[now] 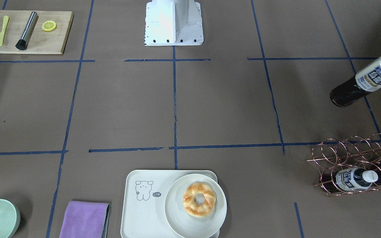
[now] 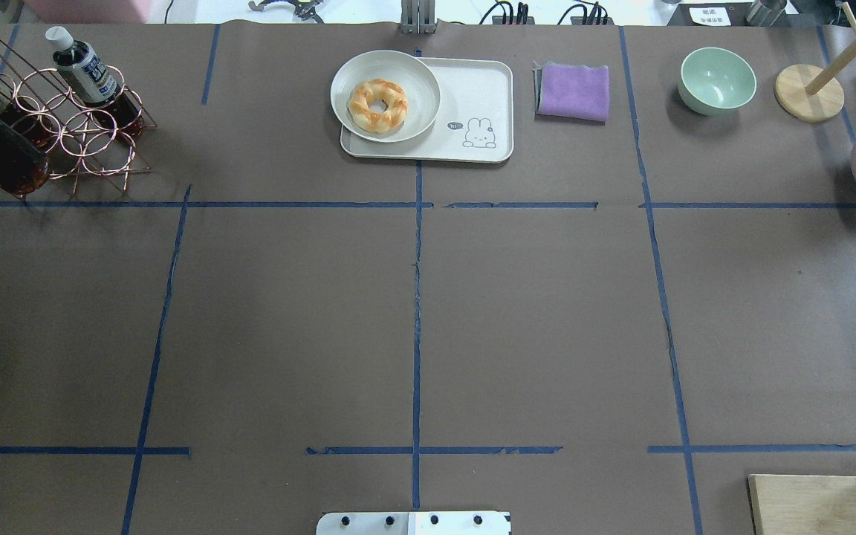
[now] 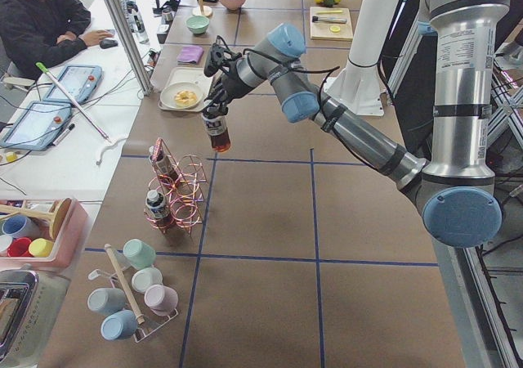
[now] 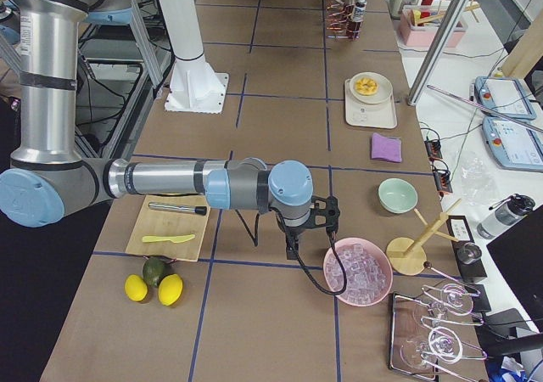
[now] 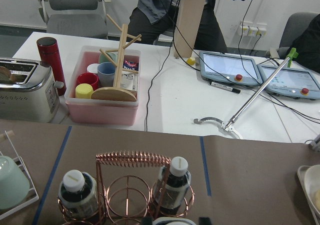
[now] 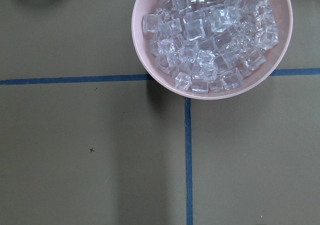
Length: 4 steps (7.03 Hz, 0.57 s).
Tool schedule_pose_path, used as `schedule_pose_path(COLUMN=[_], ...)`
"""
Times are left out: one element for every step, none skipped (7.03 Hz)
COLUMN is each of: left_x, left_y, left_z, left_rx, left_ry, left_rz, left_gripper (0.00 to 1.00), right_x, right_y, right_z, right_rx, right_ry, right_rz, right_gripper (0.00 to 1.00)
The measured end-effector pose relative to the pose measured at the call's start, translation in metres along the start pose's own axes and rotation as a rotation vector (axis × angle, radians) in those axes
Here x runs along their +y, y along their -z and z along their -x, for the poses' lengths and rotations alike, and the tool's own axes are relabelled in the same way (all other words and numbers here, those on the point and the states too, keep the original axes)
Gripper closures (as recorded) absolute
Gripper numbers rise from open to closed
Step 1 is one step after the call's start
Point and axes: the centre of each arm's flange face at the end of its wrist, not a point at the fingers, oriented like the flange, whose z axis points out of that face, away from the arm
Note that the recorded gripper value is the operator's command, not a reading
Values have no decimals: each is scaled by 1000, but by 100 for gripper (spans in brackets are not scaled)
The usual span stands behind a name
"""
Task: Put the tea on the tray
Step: 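Grasp the tea bottle with the left gripper and lift it out, then carry the bottle to the table center and set it upright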
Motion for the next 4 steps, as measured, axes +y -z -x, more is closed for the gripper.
schedule_pose_path(left_x=[16, 33, 54, 78], left_y=[-5, -17, -31, -39], left_z=[-38, -80, -135, -201], left_rx=[-2, -12, -31, -45], left_ry=[-3, -11, -23, -22], left_rz=[12, 22, 32, 44], left_gripper=[100, 100, 100, 100], right_x=[0, 0, 0, 0], right_y=[1, 1, 1, 1], right_z=[1, 1, 1, 1], right_rx=[0, 0, 0, -1], right_ry=[2, 4, 4, 4], right_rz=[-1, -2, -2, -2], right_gripper=[0, 0, 0, 0])
